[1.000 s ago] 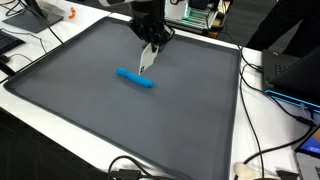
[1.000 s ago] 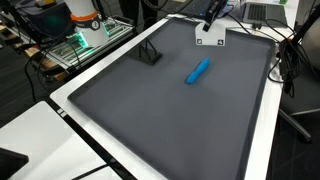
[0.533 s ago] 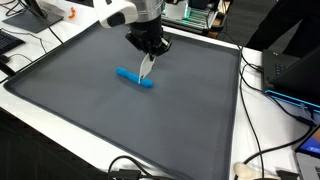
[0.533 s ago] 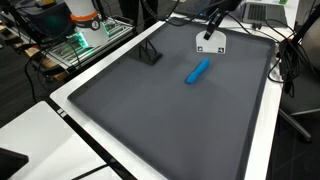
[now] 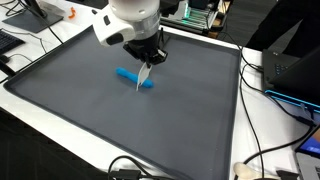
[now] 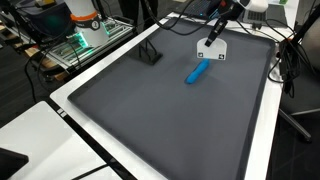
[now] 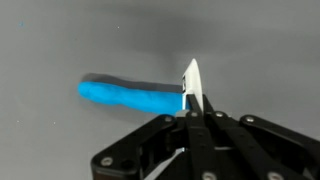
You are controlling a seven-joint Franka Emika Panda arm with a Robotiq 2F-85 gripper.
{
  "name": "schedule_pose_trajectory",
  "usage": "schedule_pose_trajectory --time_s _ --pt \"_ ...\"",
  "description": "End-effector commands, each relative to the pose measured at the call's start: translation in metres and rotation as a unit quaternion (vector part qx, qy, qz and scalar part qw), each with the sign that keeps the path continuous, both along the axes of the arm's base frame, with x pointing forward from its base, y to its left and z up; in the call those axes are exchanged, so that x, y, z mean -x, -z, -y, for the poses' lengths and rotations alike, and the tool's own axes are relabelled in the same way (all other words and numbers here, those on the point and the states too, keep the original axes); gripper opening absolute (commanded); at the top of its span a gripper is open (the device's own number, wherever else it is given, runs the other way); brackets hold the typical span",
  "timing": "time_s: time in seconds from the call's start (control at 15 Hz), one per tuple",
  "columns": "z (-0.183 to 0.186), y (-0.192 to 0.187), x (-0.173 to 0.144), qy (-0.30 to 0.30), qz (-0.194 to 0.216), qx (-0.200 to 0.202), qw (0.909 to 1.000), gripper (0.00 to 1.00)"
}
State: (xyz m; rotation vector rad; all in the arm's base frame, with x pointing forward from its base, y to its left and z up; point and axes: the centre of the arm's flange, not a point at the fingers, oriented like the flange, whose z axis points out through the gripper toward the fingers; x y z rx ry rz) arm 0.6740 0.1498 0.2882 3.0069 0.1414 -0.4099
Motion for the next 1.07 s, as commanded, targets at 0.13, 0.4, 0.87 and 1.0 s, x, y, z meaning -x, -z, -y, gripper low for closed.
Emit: schedule_pose_trajectory --time_s 0.13,0.4,0.87,1.0 --pt "-0.002 0.007 -0.013 -0.015 -0.014 0.015 0.9997 0.01" --pt "-0.002 0.009 -0.015 -0.018 -0.015 0.011 0.9997 0.01" --pt "-0.001 0.018 -0.016 -0.018 -0.024 0.011 0.9995 0.01" --pt "-0.002 0.021 -0.016 -0.018 -0.027 0.011 0.9994 0.01"
